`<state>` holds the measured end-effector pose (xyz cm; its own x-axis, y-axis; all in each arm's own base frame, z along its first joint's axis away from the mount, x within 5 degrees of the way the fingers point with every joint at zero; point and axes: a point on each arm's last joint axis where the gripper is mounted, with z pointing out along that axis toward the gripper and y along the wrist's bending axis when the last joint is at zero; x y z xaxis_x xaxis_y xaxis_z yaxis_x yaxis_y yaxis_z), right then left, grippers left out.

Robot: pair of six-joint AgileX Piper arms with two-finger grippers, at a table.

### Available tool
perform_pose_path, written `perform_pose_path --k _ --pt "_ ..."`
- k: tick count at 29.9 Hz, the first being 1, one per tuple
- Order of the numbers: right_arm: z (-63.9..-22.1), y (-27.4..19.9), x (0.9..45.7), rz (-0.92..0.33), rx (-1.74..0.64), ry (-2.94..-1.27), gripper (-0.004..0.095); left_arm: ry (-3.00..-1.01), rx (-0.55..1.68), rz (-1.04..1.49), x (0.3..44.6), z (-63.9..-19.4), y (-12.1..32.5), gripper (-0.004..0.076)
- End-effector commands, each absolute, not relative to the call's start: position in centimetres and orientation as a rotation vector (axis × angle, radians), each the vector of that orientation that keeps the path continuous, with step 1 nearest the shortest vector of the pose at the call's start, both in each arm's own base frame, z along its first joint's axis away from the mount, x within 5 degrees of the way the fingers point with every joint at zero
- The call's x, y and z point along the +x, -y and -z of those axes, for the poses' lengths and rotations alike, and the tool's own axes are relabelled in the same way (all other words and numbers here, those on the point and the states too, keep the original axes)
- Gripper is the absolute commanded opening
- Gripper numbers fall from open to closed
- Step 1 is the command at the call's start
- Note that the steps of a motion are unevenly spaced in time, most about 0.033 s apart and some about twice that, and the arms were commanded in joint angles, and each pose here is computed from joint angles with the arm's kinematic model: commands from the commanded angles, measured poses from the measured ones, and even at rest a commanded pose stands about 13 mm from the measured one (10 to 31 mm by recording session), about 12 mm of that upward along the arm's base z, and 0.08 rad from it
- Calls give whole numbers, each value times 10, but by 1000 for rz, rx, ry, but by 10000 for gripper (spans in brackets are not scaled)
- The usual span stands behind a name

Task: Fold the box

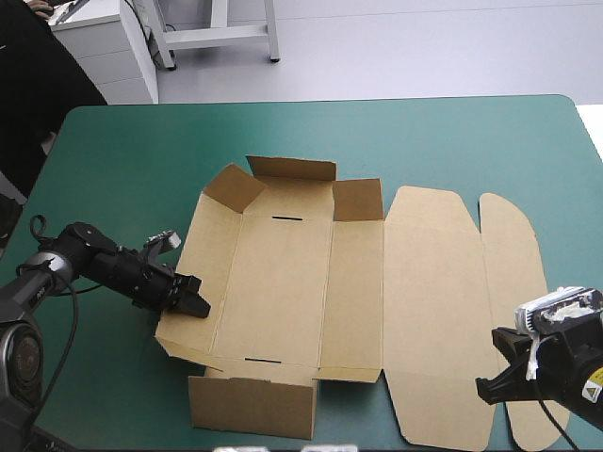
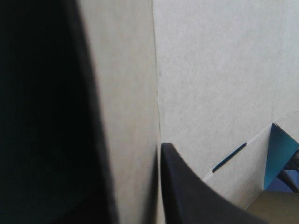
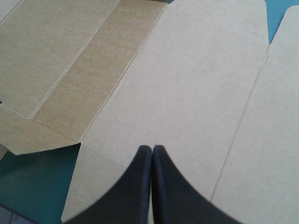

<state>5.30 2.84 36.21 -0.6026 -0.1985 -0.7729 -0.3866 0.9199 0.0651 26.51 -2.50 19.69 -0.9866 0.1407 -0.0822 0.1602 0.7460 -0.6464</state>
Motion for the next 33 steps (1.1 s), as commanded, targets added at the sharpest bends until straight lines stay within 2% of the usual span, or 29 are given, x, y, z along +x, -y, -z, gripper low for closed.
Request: perform_pose_path --k 1,5,10,17,23,27,33 --pt "-372 -29 55 -294 -403 -2168 -14 -2852 253 1134 265 -213 30 0" --pt "-372 -29 55 -294 -403 -2168 -14 -2821 249 1161 267 -215 32 -8" --pt "-373 -26 57 -236 -398 -2155 -14 -2781 350 1120 272 -221 31 -8" --pt "-375 -24 59 -205 -393 -2133 -14 -2617 523 986 291 -279 37 -8" --pt "-378 -23 61 -197 -369 -2099 -14 -2563 842 498 302 -355 62 -8" --pt "-378 -23 62 -197 -361 -2090 -14 -2374 1051 132 302 -404 91 -8" --pt "-379 -23 62 -197 -358 -2079 -14 -2087 1236 -137 291 -433 140 -8"
